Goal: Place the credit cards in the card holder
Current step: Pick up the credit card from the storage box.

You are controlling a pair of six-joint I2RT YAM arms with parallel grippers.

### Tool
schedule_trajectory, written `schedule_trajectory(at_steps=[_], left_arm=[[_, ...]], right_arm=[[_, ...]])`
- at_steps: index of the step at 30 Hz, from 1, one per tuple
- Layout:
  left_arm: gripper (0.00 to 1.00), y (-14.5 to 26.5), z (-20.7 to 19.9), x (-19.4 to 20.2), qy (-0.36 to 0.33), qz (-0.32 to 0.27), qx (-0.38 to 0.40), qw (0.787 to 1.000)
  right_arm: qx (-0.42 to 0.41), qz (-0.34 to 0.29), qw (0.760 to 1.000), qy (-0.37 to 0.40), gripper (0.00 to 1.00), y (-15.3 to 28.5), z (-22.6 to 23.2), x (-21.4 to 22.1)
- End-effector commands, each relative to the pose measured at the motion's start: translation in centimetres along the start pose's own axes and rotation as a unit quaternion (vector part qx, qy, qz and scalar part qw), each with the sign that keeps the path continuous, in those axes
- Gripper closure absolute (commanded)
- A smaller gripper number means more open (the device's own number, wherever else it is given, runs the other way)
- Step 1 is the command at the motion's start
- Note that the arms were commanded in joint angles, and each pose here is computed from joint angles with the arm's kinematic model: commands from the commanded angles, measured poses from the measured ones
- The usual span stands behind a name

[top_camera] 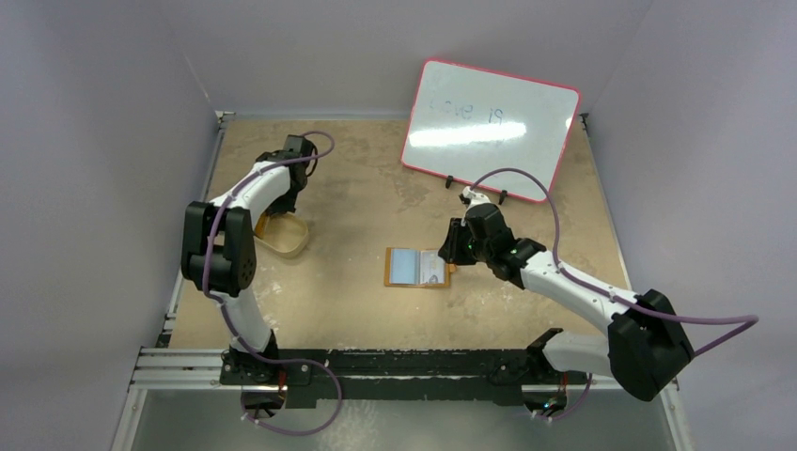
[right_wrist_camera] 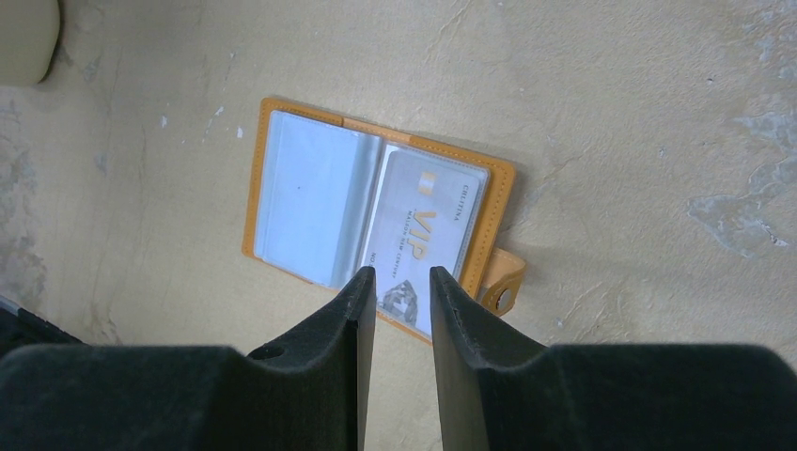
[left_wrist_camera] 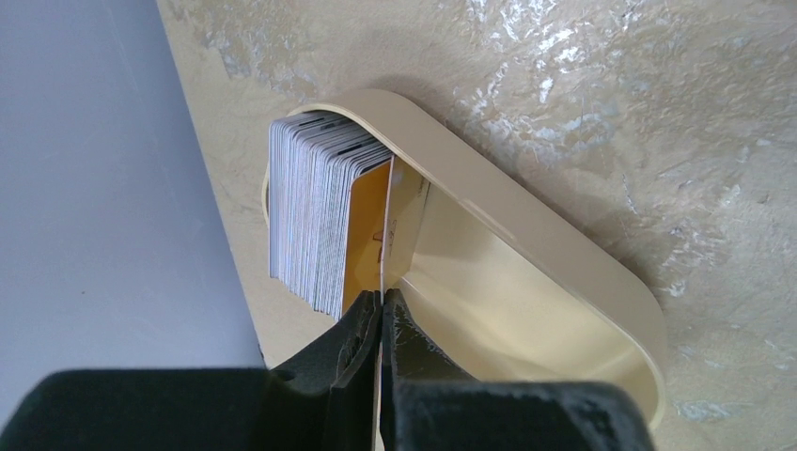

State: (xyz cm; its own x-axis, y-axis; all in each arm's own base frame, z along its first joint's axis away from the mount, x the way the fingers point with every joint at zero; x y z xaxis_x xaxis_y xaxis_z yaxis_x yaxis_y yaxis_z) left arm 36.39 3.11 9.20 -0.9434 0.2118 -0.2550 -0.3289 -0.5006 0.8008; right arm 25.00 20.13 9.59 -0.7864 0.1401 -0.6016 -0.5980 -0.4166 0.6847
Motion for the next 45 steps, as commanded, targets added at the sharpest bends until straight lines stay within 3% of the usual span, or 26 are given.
schedule_trajectory(at_steps=[1,5,9,13,18,24,31,35,45], left_arm=[[1.0,2.5,0.9,-1.5,0.04,-0.033,0.021,0.998],[1.0,4.6,-1.3,-2.5,0.083,-0.072,0.115,0.987],[1.0,8.0,-3.4,-3.9,0.127,-0.128,0.219,0.959],[1.0,11.6,-5.4,-4.5,0.126,-0.151,0.326,0.925],[1.0,17.0,-8.7,-4.6,0.142,-0.199,0.483,0.841],[1.0,24.0,-11.2,-4.8,0.168,-0.239,0.652,0.699],[1.0,29.5,-14.1,-1.9,0.135,-0.237,0.753,0.599],[1.0,31.2,-15.9,0.3,0.098,-0.22,0.78,0.577],[1.0,32.4,-16.1,2.6,0.061,-0.212,0.798,0.561]], right_arm=[[-0.023,-0.014,1.0,-0.002,0.7,0.7,1.2,-1.0],[-0.033,-0.021,0.999,-0.009,0.69,0.9,1.6,-1.2],[-0.052,-0.03,0.998,-0.013,0.7,1.1,2.3,-1.6],[-0.095,-0.047,0.994,-0.015,0.7,2.1,4.0,-2.5],[-0.174,-0.1,0.979,-0.022,0.69,4.6,6.8,-4.7],[-0.272,-0.137,0.952,-0.021,0.67,7.1,10.2,-6.4],[-0.362,-0.121,0.924,0.004,0.66,9.1,13.8,-7.1],[-0.393,-0.11,0.913,0.017,0.65,9.6,15.1,-7.4],[-0.389,-0.113,0.914,0.012,0.6,9.6,15.4,-8.0]])
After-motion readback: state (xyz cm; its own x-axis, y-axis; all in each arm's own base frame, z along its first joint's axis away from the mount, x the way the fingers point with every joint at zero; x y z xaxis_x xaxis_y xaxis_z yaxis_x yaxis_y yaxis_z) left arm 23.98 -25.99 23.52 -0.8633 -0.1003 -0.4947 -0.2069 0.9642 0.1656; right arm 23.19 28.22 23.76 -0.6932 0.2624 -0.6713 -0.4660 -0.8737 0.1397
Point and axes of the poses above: each gripper's point midway between its finger pads, its own y axis back along the fingers, its own z axis along the line the jaws close on, x = y × z, the point moved 1 cm from there along y, back along the fingers, and after that the axes turned 2 degrees about -y, right-handed, at the moved point
